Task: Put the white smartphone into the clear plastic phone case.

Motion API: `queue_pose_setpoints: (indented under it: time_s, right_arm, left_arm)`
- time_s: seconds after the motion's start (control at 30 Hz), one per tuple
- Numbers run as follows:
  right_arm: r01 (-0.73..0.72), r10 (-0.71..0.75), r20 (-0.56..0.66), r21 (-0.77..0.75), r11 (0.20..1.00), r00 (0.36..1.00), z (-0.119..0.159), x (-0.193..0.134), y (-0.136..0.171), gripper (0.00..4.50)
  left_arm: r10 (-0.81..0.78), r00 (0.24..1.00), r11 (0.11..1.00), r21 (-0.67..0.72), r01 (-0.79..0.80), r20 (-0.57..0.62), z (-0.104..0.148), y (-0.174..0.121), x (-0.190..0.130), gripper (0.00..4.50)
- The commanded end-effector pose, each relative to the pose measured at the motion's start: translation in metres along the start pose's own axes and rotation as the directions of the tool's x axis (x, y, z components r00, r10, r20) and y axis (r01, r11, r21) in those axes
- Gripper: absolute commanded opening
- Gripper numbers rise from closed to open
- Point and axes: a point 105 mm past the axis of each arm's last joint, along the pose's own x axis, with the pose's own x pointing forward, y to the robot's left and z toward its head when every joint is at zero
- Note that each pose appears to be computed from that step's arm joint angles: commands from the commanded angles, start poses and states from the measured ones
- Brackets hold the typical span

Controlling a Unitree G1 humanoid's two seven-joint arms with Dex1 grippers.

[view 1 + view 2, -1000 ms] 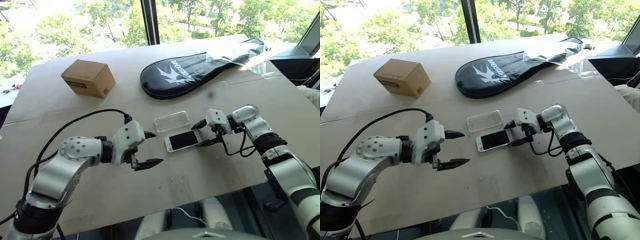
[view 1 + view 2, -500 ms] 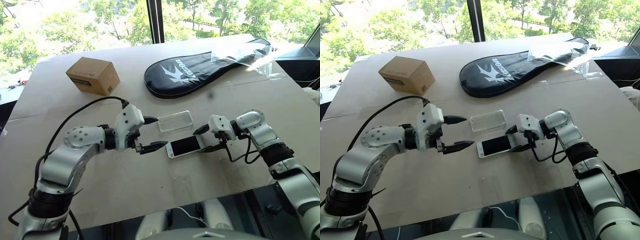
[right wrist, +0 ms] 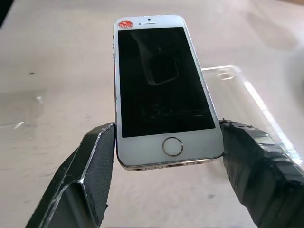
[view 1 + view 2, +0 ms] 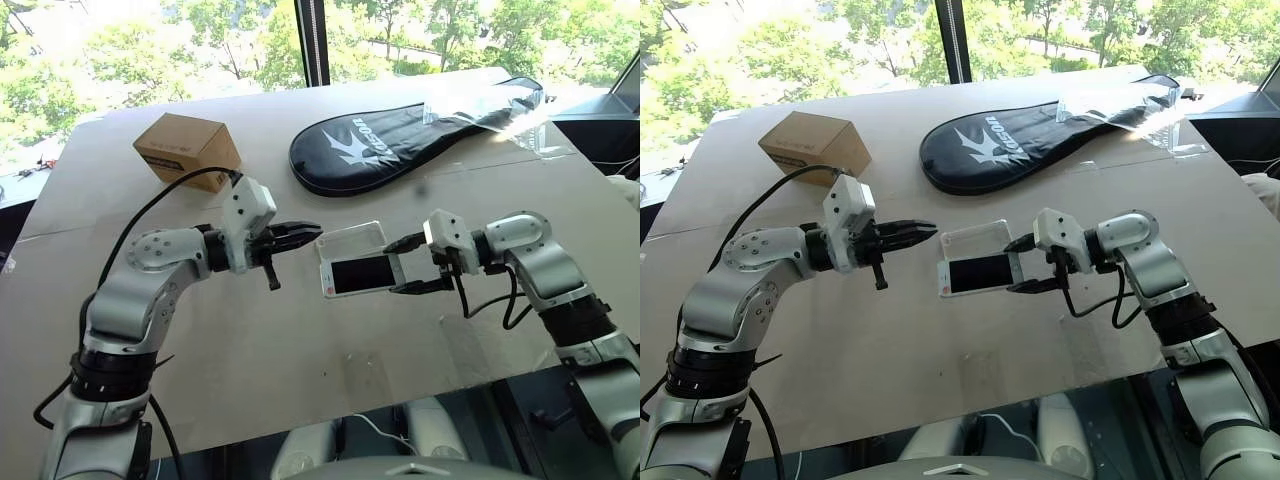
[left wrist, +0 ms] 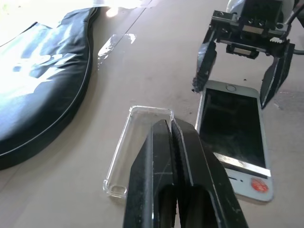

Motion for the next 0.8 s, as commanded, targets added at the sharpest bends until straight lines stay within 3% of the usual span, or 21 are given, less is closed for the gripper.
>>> queue_pose_setpoints:
  time_s: [0.03, 0.2, 0.4, 0.67, 0.8]
  right_arm:
    - [0.129, -0.132, -0.066, -0.050, 0.990, 0.989, -0.008, -0.009, -0.034, 2.94]
    - [0.178, -0.182, -0.127, -0.045, 0.983, 0.975, -0.023, -0.001, -0.059, 2.94]
    - [0.074, -0.096, -0.193, -0.118, 0.990, 0.976, -0.031, 0.008, -0.057, 2.94]
    - [0.006, -0.046, -0.232, -0.173, 0.985, 0.972, -0.028, 0.017, -0.058, 2.94]
    - [-0.055, 0.006, -0.267, -0.179, 0.982, 0.964, -0.030, 0.022, -0.053, 2.94]
  left_arm:
    - [-0.007, 1.000, 0.999, 0.034, 0.007, 0.010, 0.001, 0.004, 0.009, 0.06]
    - [0.010, 0.999, 0.999, 0.051, -0.008, -0.031, -0.019, 0.016, 0.045, 0.06]
    - [-0.008, 0.998, 0.998, 0.062, 0.011, -0.059, -0.036, 0.017, 0.073, 0.06]
    - [-0.009, 0.998, 1.000, 0.005, 0.010, -0.056, -0.048, 0.014, 0.079, 0.06]
    - [-0.012, 0.993, 1.000, 0.002, 0.012, -0.118, -0.067, 0.009, 0.078, 0.06]
